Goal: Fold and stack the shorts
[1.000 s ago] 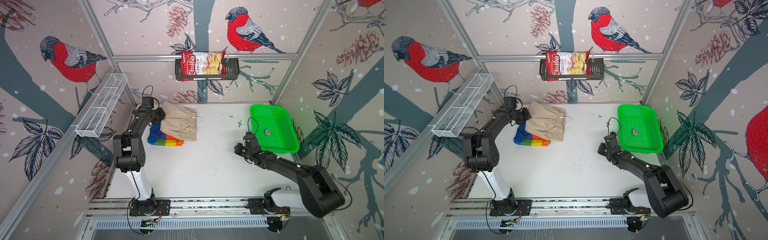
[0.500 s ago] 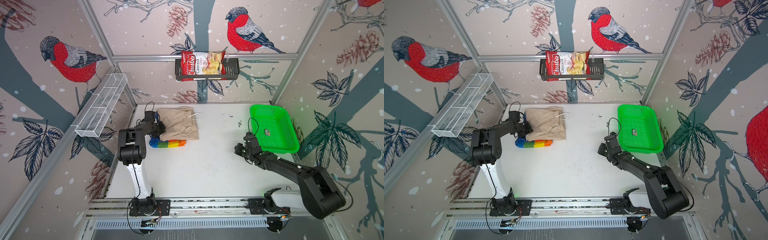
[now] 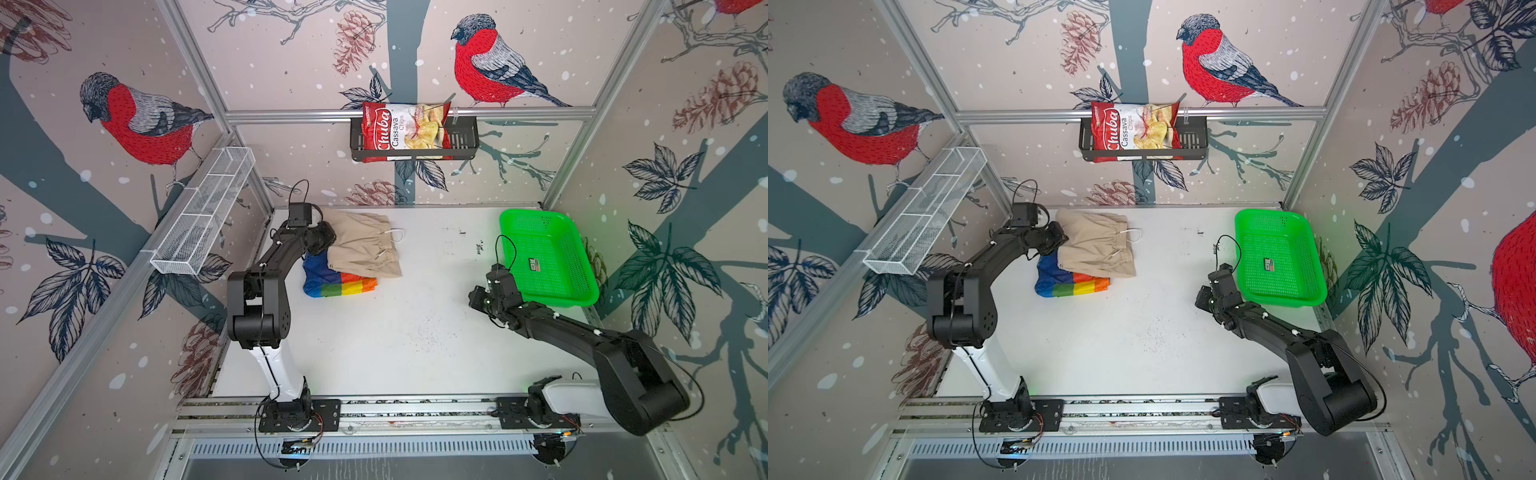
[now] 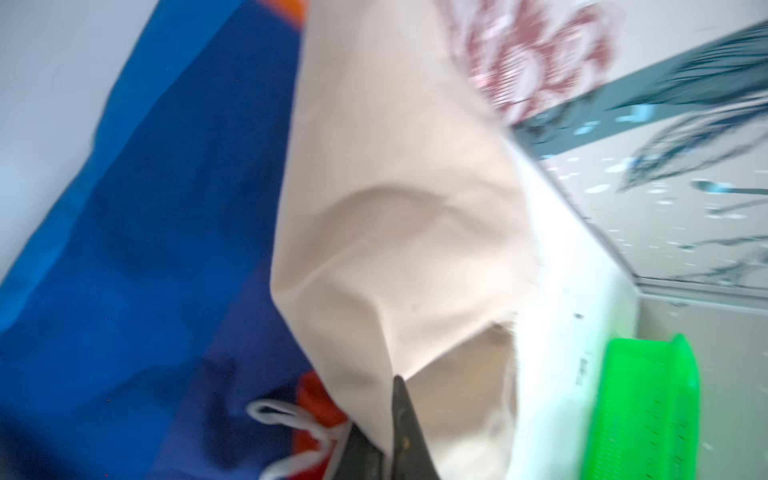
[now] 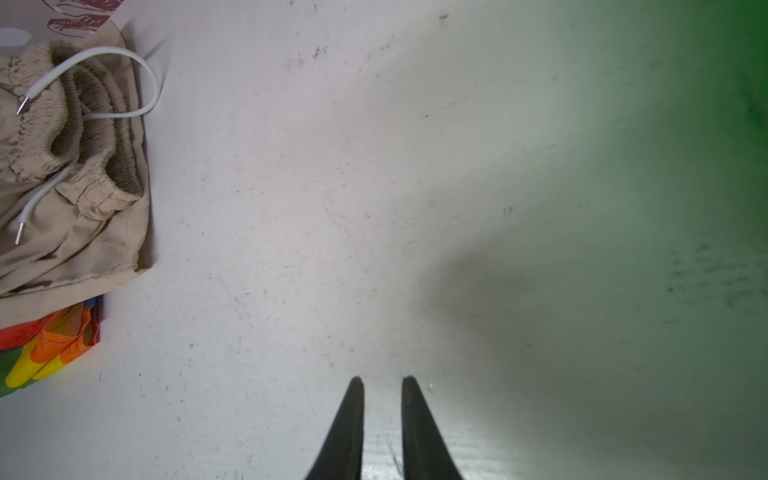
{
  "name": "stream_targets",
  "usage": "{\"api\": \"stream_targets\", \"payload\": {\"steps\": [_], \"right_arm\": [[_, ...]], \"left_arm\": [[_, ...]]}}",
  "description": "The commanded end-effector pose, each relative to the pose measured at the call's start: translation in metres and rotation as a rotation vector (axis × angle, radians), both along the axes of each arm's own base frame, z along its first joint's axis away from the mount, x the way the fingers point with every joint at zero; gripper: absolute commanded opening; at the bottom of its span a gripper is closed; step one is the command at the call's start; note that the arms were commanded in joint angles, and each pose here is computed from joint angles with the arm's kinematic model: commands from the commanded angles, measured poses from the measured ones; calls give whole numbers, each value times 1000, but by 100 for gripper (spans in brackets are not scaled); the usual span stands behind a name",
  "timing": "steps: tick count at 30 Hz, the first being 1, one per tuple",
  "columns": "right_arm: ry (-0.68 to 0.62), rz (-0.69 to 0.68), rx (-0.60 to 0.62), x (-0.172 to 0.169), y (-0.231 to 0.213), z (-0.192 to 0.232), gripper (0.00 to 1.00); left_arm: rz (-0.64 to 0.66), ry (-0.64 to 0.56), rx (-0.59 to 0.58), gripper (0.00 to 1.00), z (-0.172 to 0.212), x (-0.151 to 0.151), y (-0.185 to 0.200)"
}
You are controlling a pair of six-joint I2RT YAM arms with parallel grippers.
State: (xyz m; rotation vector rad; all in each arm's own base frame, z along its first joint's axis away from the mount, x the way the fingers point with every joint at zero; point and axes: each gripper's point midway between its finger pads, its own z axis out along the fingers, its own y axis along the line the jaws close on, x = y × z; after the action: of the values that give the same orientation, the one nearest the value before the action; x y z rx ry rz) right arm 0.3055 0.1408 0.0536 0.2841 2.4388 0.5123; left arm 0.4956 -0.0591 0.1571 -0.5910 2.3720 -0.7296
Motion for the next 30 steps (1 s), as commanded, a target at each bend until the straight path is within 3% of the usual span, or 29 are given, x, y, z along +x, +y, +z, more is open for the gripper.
{"api": "stream_targets", "payload": {"steps": [1,5,9,14,18,25,30], "right_arm": [[-13,-5,26,4,4,4,19],[-6,-8,25,1,2,1,19],[-6,-12,22,-1,0,-1,19],[-3,-8,26,-2,1,-2,19],[-9,-8,29,-1,2,1,19],[-17,-23,2,-5,-6,3,20],[-14,-19,11,-6,-4,2,20]], "left_arm": [[-44,-20,-85,0,29,-2,-24],[-81,-99,-169,0,79,-5,-43],[-35,-144,-119,0,101,-17,-21],[84,-42,-138,0,36,-33,39],[136,65,-177,0,-32,-44,59],[218,127,-73,1,-73,-51,88],[268,179,23,40,-89,-61,106]]}}
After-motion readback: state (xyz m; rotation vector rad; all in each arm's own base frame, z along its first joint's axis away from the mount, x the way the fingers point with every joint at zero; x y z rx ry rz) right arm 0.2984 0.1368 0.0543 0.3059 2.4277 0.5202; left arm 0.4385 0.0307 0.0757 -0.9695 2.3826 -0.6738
